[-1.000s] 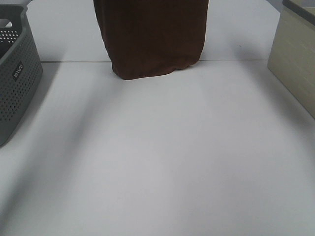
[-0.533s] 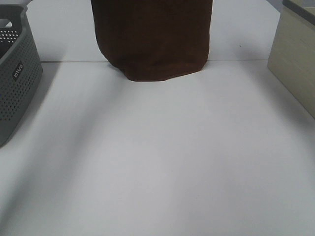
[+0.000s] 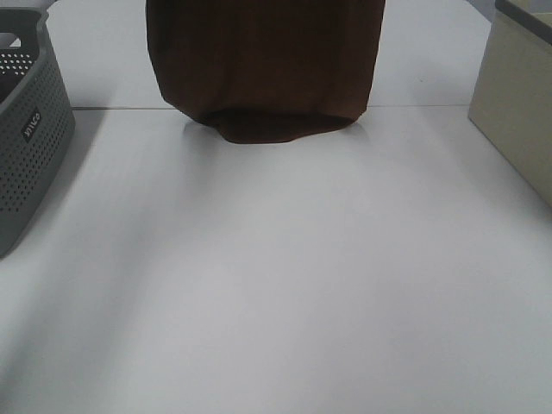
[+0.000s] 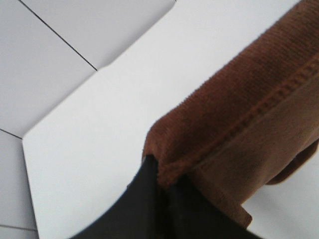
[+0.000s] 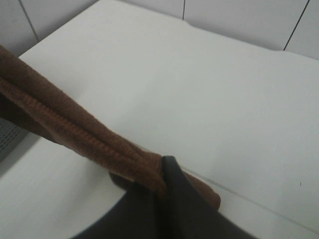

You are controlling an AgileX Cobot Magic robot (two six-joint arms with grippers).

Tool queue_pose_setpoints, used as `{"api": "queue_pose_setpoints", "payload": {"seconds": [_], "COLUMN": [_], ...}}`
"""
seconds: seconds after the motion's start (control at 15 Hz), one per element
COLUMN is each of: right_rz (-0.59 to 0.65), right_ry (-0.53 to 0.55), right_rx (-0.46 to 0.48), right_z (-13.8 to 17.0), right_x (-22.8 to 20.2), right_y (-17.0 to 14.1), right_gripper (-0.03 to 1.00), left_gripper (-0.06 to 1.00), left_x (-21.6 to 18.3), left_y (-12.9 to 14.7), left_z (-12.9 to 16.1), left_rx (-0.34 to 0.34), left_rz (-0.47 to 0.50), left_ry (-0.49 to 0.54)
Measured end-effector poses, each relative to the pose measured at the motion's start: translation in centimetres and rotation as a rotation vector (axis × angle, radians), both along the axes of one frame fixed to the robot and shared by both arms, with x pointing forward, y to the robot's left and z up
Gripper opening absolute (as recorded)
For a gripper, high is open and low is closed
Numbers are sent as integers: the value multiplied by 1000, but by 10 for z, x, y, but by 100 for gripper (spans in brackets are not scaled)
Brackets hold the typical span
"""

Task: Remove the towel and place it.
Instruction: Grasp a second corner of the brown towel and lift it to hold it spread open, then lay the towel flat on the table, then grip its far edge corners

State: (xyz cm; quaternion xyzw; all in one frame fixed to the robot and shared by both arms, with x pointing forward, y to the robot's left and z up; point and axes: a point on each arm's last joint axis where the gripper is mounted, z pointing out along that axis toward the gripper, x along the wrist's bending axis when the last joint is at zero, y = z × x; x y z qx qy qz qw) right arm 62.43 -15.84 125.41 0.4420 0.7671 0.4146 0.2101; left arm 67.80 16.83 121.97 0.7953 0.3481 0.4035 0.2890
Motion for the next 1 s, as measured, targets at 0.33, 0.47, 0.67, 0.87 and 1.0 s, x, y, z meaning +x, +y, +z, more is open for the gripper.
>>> {"api": "queue_pose_setpoints", "payload": {"seconds": [0.33, 0.47, 0.67, 0.87, 1.0], "right_rz": [16, 15, 21, 48, 65], "right_ry": [92, 146, 162, 188, 222], "right_rx": [-13, -30, -26, 2, 9], "right_z": [-1, -11, -11, -6, -7], "right_x": [-19, -22, -31, -51, -71], "right_y": [-3, -4, -6, -8, -10], "right_gripper": [1, 1, 1, 1, 1], "left_gripper": [0, 0, 0, 0, 0], "left_x": [-14, -20, -49, -88, -114], "left_y": [1, 3, 14, 25, 32], "left_z": [-5, -8, -9, -7, -6], "left_rx": [-64, -89, -117, -158, -179], "left_rz": [53, 79, 139, 175, 175], "left_ry": [152, 196, 273, 318, 336]}}
